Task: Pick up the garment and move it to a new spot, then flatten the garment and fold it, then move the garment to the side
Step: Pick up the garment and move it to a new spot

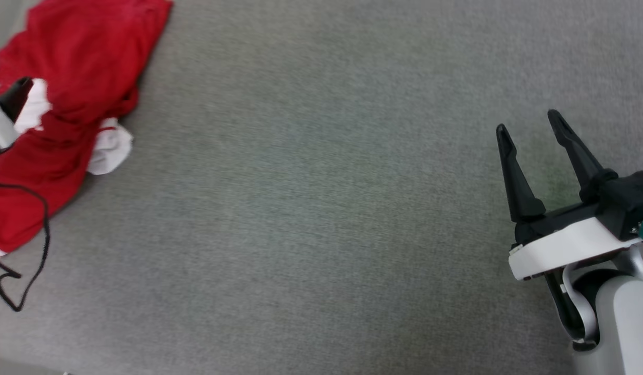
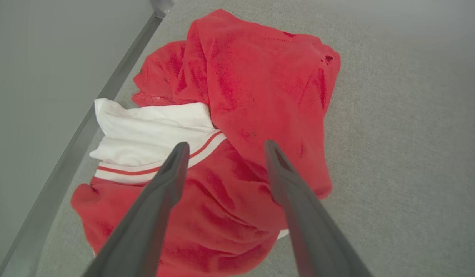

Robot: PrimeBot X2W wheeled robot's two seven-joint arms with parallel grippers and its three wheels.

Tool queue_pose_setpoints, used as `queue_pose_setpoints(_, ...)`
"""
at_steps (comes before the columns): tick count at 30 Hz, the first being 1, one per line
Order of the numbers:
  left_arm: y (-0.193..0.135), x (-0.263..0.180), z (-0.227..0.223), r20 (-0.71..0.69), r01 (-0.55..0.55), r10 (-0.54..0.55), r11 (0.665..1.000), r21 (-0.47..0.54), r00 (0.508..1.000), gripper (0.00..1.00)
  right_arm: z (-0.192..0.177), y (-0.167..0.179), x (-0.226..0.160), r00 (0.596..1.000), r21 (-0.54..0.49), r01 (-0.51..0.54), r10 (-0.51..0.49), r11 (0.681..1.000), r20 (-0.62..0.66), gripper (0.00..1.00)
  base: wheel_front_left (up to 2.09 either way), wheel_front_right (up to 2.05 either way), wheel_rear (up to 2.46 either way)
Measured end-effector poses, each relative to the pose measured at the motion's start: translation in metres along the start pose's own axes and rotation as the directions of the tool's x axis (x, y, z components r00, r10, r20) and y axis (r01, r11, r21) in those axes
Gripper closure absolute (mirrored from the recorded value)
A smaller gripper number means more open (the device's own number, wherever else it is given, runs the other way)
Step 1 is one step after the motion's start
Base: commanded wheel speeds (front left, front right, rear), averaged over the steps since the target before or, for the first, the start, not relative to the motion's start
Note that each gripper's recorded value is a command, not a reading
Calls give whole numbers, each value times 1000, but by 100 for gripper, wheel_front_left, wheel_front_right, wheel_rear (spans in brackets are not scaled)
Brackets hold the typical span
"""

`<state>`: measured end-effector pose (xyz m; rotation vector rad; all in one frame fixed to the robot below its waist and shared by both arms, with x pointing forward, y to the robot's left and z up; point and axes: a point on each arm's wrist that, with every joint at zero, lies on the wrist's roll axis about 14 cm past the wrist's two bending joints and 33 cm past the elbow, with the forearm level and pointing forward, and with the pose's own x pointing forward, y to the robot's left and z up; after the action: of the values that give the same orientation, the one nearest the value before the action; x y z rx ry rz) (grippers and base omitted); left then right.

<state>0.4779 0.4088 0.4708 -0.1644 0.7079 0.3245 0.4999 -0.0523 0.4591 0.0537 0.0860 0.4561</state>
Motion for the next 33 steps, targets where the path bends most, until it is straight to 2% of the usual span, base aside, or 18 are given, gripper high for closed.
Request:
queue_pose_setpoints(4, -1, 29, -30, -172, -21, 18, 1000, -12, 985, 0, -24, -15, 0, 999, 17, 30, -30, 999, -45, 0, 0, 0, 0)
queue_pose_setpoints(8, -7, 52, -70, -315, -37, 33, 999, -9, 949, 0, -45, -29, -4, 995, 22, 63, -61, 998, -85, 0, 0, 0, 0)
queue_pose_setpoints(12, -11, 66, -87, -357, -56, 43, 998, -25, 933, 0, -59, -40, -10, 989, 25, 92, -88, 995, -120, 0, 0, 0, 0)
queue_pose_setpoints(13, -11, 68, -92, -375, -71, 51, 997, -39, 926, 48, -60, -42, -11, 988, 24, 97, -94, 995, -122, 0, 0, 0, 0)
queue_pose_setpoints(14, -12, 68, -92, -375, -69, 48, 997, -42, 926, 58, -59, -42, -10, 989, 23, 97, -94, 995, -119, 0, 0, 0, 0)
queue_pose_setpoints(15, -12, 67, -92, -371, -72, 49, 996, -47, 928, 100, -57, -42, -10, 989, 22, 96, -93, 995, -115, 0, 0, 0, 0)
queue_pose_setpoints(20, -6, 62, -78, -258, -99, 91, 995, -18, 962, 100, -46, -41, -9, 992, 15, 94, -93, 995, -90, 0, 0, 0, 0)
queue_pose_setpoints(24, 7, 48, -45, -86, -143, 142, 990, -8, 986, 100, -30, -36, -11, 994, 14, 90, -89, 996, -60, 0, 0, 0, 0)
queue_pose_setpoints(25, 7, 48, -45, -86, -143, 142, 990, -8, 986, 100, -30, -36, -11, 994, 14, 90, -89, 996, -60, 0, 0, 0, 0)
queue_pose_setpoints(26, 7, 38, -21, 13, -139, 139, 990, -14, 990, 100, -20, -33, -13, 995, 10, 88, -88, 996, -40, 0, 0, 0, 0)
queue_pose_setpoints(28, 5, 26, 2, 116, -126, 126, 992, -6, 985, 100, -14, -29, -17, 996, 9, 87, -86, 996, -34, 0, 0, 0, 0)
queue_pose_setpoints(31, 1, 1, 43, 294, -99, 90, 995, 15, 952, 100, 0, -22, -23, 996, 8, 84, -84, 996, -16, 0, 0, 0, 0)
queue_pose_setpoints(32, -8, -31, 83, 474, -60, 35, 997, 38, 880, 100, 15, -14, -30, 997, 13, 79, -80, 997, 10, 0, 0, 0, 0)
queue_pose_setpoints(33, -11, -41, 94, 520, -48, 17, 998, 47, 854, 100, 19, -11, -32, 997, 13, 78, -78, 997, 17, 0, 0, 0, 0)
